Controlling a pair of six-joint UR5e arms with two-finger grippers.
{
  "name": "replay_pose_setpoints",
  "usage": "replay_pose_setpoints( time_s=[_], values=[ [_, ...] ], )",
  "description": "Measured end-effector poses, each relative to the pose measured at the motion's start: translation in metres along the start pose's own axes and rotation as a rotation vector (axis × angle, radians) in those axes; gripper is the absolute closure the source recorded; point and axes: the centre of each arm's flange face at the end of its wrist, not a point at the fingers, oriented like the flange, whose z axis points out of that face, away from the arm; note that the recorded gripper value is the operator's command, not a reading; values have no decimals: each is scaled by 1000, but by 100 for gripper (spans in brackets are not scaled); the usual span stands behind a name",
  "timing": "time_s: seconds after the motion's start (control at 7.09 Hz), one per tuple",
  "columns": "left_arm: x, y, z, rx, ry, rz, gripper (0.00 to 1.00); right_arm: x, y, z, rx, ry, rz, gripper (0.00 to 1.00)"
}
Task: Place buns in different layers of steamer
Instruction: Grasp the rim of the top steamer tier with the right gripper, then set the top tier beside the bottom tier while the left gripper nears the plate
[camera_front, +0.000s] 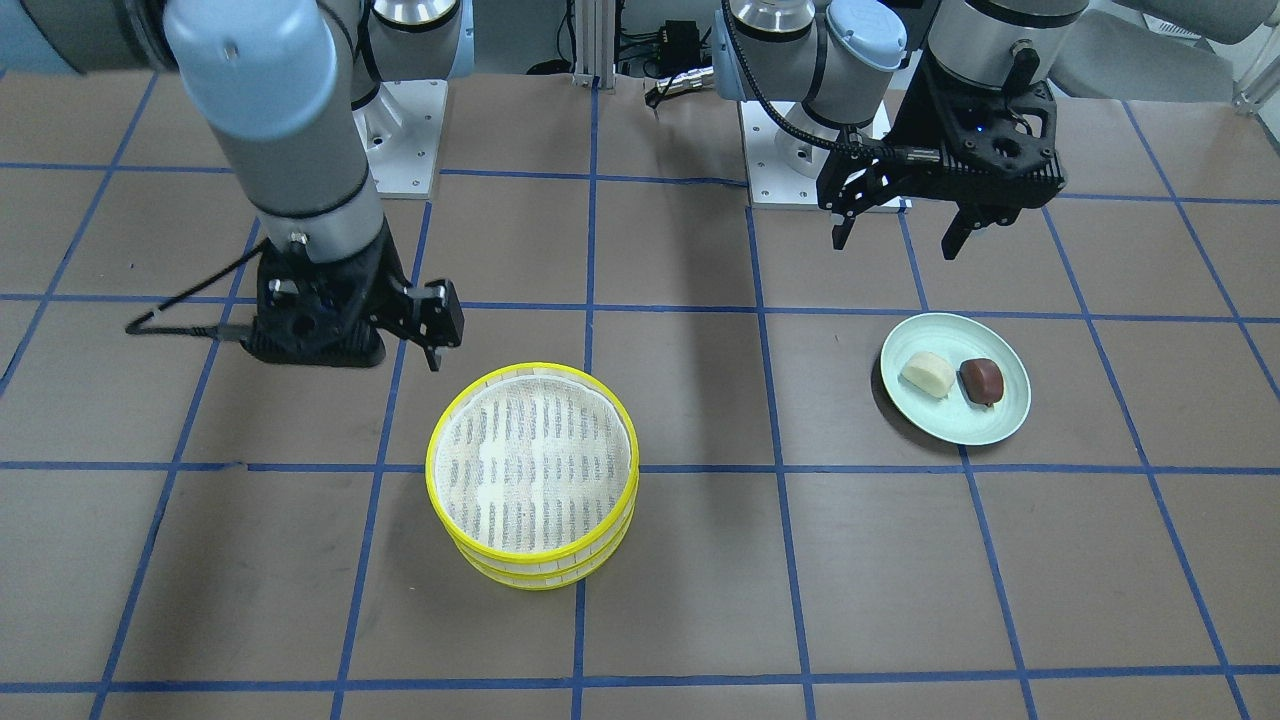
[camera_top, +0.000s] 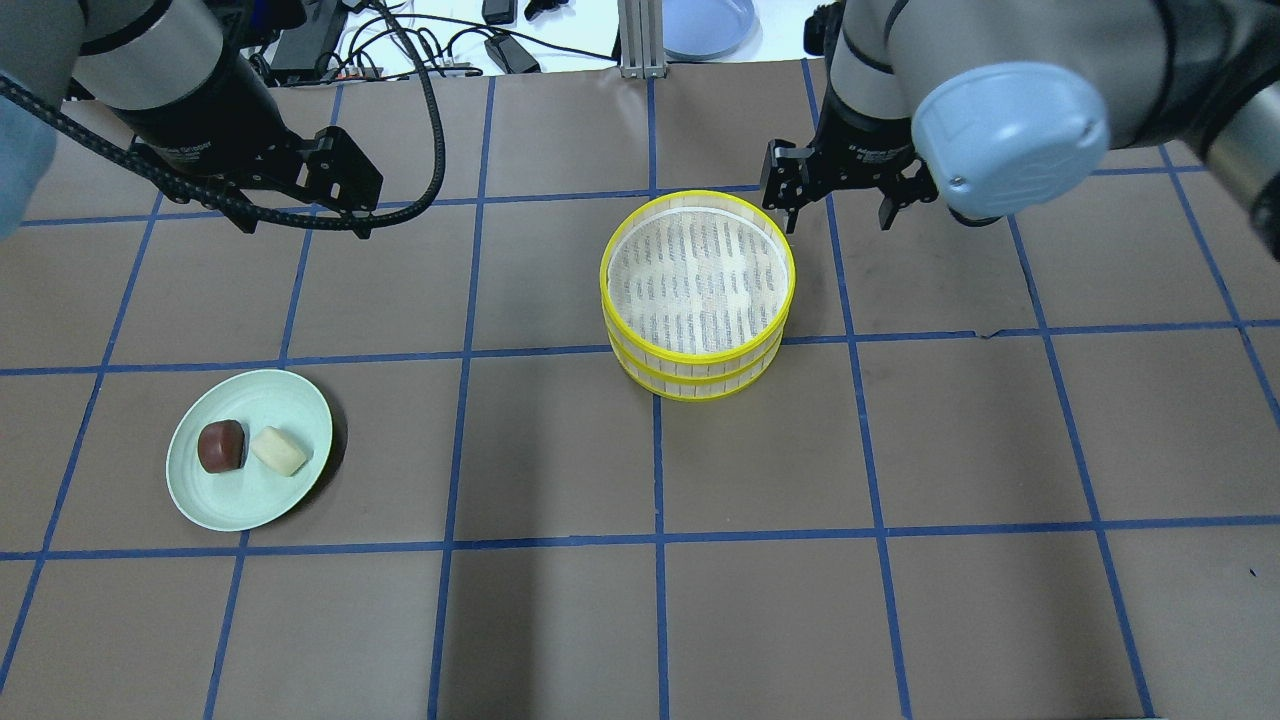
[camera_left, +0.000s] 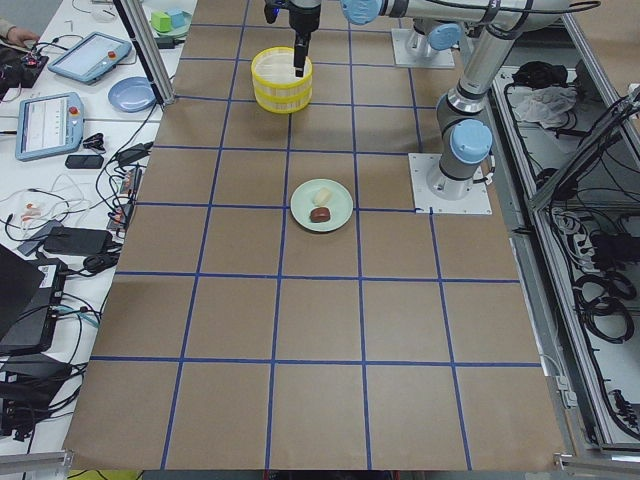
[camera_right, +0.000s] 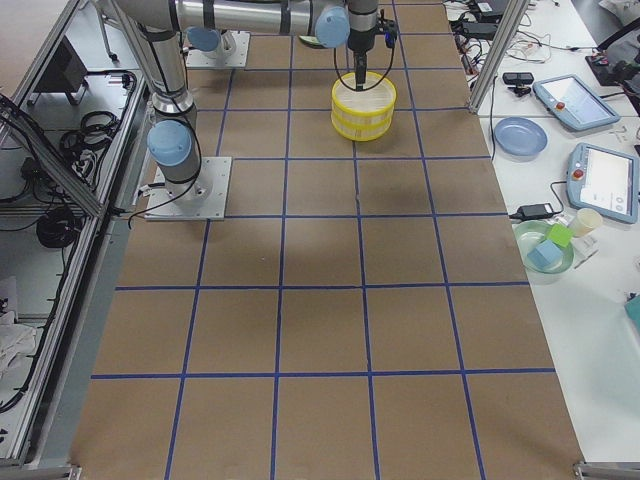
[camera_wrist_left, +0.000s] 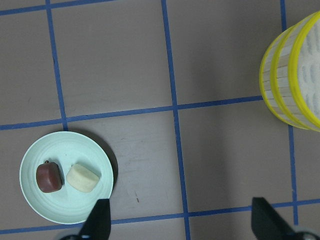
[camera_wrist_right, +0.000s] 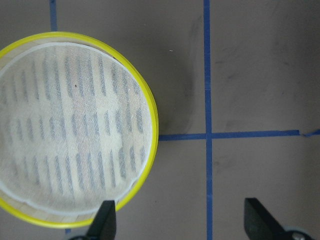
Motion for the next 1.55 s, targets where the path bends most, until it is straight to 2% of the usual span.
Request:
replay_pose_setpoints(
  time_s=[0.14, 0.28, 0.56, 0.85, 1.13, 1.27, 1.55],
  values=[
    [-1, 0, 0, 0, 1, -2, 0, -6, -11, 42, -30, -10, 7, 34],
    [-2, -1, 2, -4, 2, -4, 0, -10, -18, 71, -63, -31, 15, 46],
    [-7, 1, 8, -29, 0, -11, 0, -15, -25, 104, -105, -48, 23, 78],
    [-7, 8, 16, -51, 0, -13, 0, -15, -26, 109, -108, -41, 23, 87],
    [-11, 11, 19, -65, 3, -23, 0, -13, -26, 98, -92, -38, 25, 87],
    [-26, 11, 26, -81, 8, -52, 0, -9, -24, 78, -71, -41, 26, 86],
    [-89, 15, 67, -158, 39, -78, 0, 27, -21, 40, -45, -34, 19, 86]
  ],
)
